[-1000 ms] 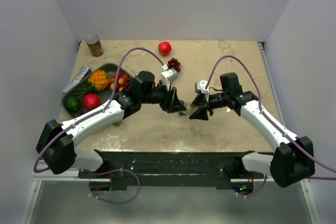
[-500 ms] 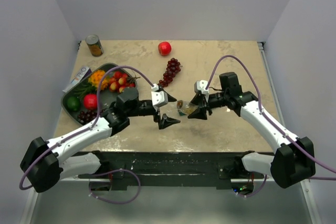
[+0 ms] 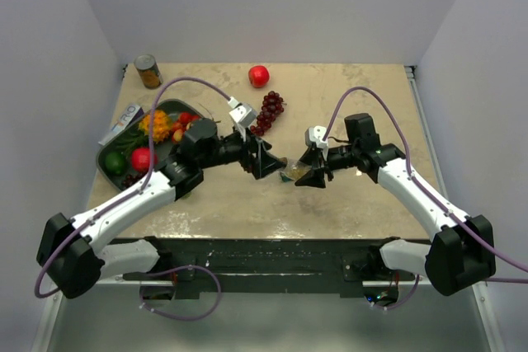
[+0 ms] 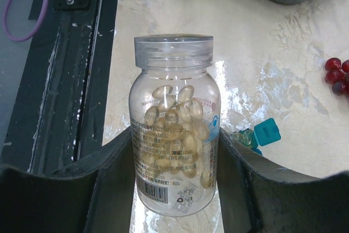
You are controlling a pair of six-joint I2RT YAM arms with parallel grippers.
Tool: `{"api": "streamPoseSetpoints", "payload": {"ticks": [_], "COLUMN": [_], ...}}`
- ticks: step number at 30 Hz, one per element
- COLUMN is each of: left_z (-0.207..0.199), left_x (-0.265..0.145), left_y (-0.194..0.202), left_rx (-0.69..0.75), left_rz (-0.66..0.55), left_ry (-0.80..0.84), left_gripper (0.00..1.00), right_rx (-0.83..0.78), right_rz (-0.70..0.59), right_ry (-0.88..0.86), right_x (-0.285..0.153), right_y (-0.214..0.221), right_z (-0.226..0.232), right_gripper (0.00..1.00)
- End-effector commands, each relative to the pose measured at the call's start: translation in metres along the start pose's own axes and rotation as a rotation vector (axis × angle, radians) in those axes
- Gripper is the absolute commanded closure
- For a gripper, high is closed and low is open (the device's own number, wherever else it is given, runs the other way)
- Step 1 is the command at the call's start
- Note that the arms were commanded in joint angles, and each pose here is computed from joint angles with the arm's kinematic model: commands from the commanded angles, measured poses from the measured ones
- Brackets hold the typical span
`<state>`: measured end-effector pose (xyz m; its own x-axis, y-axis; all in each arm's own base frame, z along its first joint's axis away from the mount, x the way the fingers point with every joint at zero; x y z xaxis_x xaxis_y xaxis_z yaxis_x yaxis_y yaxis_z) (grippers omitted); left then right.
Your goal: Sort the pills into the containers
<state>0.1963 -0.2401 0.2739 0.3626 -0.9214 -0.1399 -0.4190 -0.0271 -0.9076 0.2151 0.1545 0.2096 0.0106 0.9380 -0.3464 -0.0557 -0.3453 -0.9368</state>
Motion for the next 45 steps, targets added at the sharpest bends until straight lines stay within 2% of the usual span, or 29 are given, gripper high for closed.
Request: {"api": "streamPoseSetpoints", "payload": {"ticks": [1, 5, 9, 15, 17, 20, 21, 22, 23, 27, 28, 29, 30, 31, 33, 34, 35, 38, 40, 42, 43, 44, 45], "left_z": [-0.005, -0.01, -0.01, -0.015, -0.015, -0.013, -0.013, -0.012, -0.012, -0.012, -0.014, -0.013, -0.018, -0.021, -0.02, -0.021, -0.019, -0.017, -0.012, -0.013, -0.014, -0.014, -0.017], "left_x": [0.011, 0.014, 0.019, 0.028, 0.031, 0.033, 0.034, 0.034, 0.034, 0.03, 0.03, 0.028, 0.025, 0.022, 0.018, 0.019, 0.019, 0.028, 0.034, 0.037, 0.035, 0.033, 0.028], "left_y": [-0.005, -0.004, 0.0, -0.003, -0.003, 0.001, 0.0, 0.002, 0.003, 0.017, 0.012, 0.022, 0.025, 0.015, 0.029, 0.022, 0.027, 0.013, 0.009, 0.002, -0.004, -0.003, -0.008], "left_rx": [-0.319, -0.345, -0.356, -0.321, -0.314, -0.294, -0.278, -0.233, -0.2, 0.051, 0.221, 0.301, 0.399, 0.596, 0.753, 0.904, 0.949, 0.988, 0.945, 0.906, 0.891, 0.87, 0.869], "left_rz": [0.089, 0.085, 0.117, 0.13, 0.134, 0.167, 0.171, 0.183, 0.188, 0.218, 0.17, 0.168, 0.146, 0.048, -0.001, -0.08, -0.097, -0.172, -0.166, -0.184, -0.202, -0.204, -0.227], "left_ry": [-0.037, -0.03, -0.031, -0.011, -0.009, -0.011, -0.006, 0.006, 0.02, 0.174, 0.232, 0.273, 0.358, 0.409, 0.497, 0.519, 0.534, 0.55, 0.561, 0.539, 0.528, 0.515, 0.502], "left_gripper": [0.11, 0.13, 0.23, 0.27, 0.32, 0.55, 0.66, 0.72, 0.83, 0.9, 0.9, 0.9, 0.89, 0.89, 0.88, 0.87, 0.8, 0.61, 0.56, 0.31, 0.09, 0.01, 0.0], "right_rx": [-0.07, -0.064, -0.064, -0.058, -0.062, -0.058, -0.06, -0.06, -0.058, -0.06, -0.06, -0.06, -0.057, -0.058, -0.06, -0.065, -0.062, -0.064, -0.065, -0.065, -0.07, -0.071, -0.071], "right_rz": [-0.036, -0.034, -0.034, -0.03, -0.031, -0.031, -0.03, -0.032, -0.032, -0.034, -0.034, -0.035, -0.035, -0.034, -0.035, -0.036, -0.035, -0.035, -0.034, -0.033, -0.034, -0.033, -0.033], "right_ry": [0.01, 0.012, 0.011, 0.013, 0.013, 0.014, 0.013, 0.012, 0.012, 0.009, 0.009, 0.008, 0.005, 0.005, 0.007, 0.007, 0.007, 0.006, 0.007, 0.007, 0.007, 0.01, 0.01], "right_x": [-0.004, -0.003, -0.003, -0.003, -0.002, -0.003, -0.002, -0.003, -0.003, -0.002, -0.003, -0.002, -0.002, -0.002, -0.003, -0.003, -0.003, -0.003, -0.003, -0.003, -0.003, -0.004, -0.004], "right_y": [-0.015, -0.014, -0.014, -0.013, -0.013, -0.013, -0.013, -0.013, -0.013, -0.013, -0.013, -0.013, -0.013, -0.013, -0.013, -0.014, -0.014, -0.014, -0.014, -0.014, -0.014, -0.015, -0.015], "right_z": [-0.003, -0.003, -0.003, -0.004, -0.003, -0.004, -0.003, -0.004, -0.004, -0.003, -0.003, -0.003, -0.003, -0.003, -0.003, -0.002, -0.002, -0.002, -0.002, -0.002, -0.002, -0.002, -0.002], "right_gripper": [1.0, 1.0, 1.0, 1.0, 1.0, 1.0, 1.0, 1.0, 1.0, 1.0, 1.0, 1.0, 1.0, 1.0, 1.0, 1.0, 1.0, 1.0, 1.0, 1.0, 1.0, 1.0, 1.0]}}
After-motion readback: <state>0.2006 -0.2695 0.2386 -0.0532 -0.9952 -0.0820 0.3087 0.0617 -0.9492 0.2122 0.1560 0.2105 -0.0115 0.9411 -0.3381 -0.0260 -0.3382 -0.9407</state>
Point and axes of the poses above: each gripper's point midway between its finger pads, its own x axis out along the fingers, its own z axis along the line the jaws close on, y = z × x, the point moved 8 cm from there along -x, back along the fingers
